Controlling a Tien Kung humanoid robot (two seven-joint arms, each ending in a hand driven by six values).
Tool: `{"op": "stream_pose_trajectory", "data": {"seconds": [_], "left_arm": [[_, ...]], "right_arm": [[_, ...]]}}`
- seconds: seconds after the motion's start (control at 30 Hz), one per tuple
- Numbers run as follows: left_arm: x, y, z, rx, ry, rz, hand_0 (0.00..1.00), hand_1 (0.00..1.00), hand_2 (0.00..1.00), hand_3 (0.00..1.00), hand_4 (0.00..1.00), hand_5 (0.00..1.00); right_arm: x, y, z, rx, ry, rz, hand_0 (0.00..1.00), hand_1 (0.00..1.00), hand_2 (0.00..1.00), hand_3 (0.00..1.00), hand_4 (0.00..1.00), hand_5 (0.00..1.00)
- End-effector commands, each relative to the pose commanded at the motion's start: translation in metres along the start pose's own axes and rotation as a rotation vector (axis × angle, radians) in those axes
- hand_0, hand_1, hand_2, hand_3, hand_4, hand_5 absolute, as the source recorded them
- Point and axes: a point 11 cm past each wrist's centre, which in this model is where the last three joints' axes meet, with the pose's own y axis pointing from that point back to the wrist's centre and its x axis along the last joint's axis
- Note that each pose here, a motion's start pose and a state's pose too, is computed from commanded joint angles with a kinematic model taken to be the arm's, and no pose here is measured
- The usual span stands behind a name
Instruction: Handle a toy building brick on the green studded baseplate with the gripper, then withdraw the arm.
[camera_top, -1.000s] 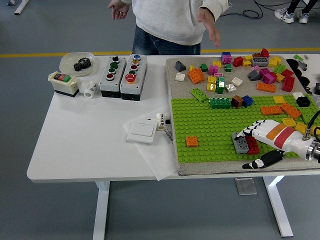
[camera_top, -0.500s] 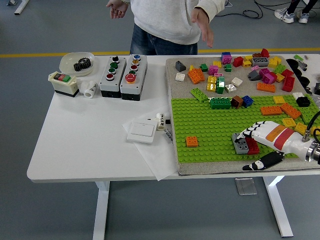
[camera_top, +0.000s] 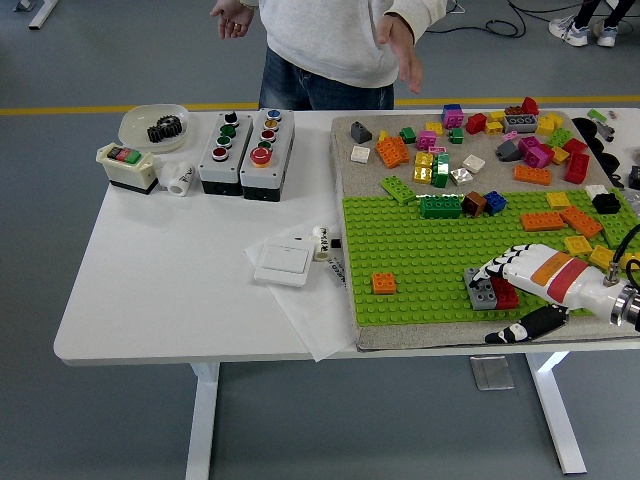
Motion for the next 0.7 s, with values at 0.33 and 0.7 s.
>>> {"op": "stream_pose_trajectory", "data": {"seconds": [0.33,0.7], "left_arm": [[0.0,0.0,0.0,0.0,-0.001,-0.001,0.742,0.745,0.746,0.599,0.666,0.602],[0.001,0.0,0.001,-0.002,-0.003,0.0,0.741,0.743,0.744,0.599,0.666,0.602]], "right_arm": [[0.002,0.001,0.002,-0.004,-0.002,0.008,0.749,0.698,0.727,0.728,0.982,0.673],[0.021,0.002,0.004,-0.009,-0.033,0.073,0.748,0.698,0.728,0.729,0.981,0.67]]}}
